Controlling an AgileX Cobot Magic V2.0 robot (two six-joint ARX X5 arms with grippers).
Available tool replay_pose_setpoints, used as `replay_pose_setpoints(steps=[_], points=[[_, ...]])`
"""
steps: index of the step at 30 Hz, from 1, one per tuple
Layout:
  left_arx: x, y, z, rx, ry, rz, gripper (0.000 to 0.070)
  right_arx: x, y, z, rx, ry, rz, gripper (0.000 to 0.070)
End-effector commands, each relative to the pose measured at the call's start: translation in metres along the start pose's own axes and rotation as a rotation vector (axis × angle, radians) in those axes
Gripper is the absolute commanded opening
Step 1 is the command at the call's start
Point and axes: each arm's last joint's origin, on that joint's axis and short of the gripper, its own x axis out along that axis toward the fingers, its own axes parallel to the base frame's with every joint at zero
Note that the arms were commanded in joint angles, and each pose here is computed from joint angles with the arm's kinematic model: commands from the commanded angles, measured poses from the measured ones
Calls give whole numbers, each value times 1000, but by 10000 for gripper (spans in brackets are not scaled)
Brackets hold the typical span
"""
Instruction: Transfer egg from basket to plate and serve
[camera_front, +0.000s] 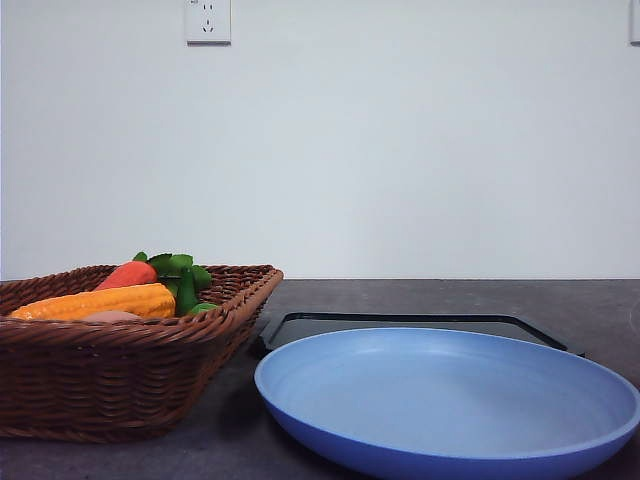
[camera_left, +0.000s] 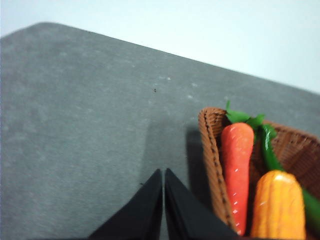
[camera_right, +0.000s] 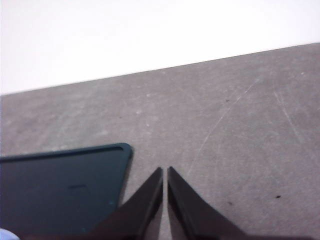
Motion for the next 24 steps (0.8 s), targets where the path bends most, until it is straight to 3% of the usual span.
replay_pose_setpoints(steps=[1, 6, 11, 18, 24], points=[[3, 2, -6, -83, 2, -4, 0, 0, 1, 0, 59, -9, 9, 0], [1, -2, -1, -94, 10, -59, 0, -3, 2, 5, 95, 22, 23, 0], [-5, -6, 13, -96, 76, -39, 0, -10, 6, 20, 111, 60, 12, 0], [-2, -17, 46, -90, 131, -73, 0, -14, 15, 55, 121, 121, 7, 0], [13, -30, 77, -53, 236, -154, 0, -6, 26, 90, 91, 203, 68, 0]])
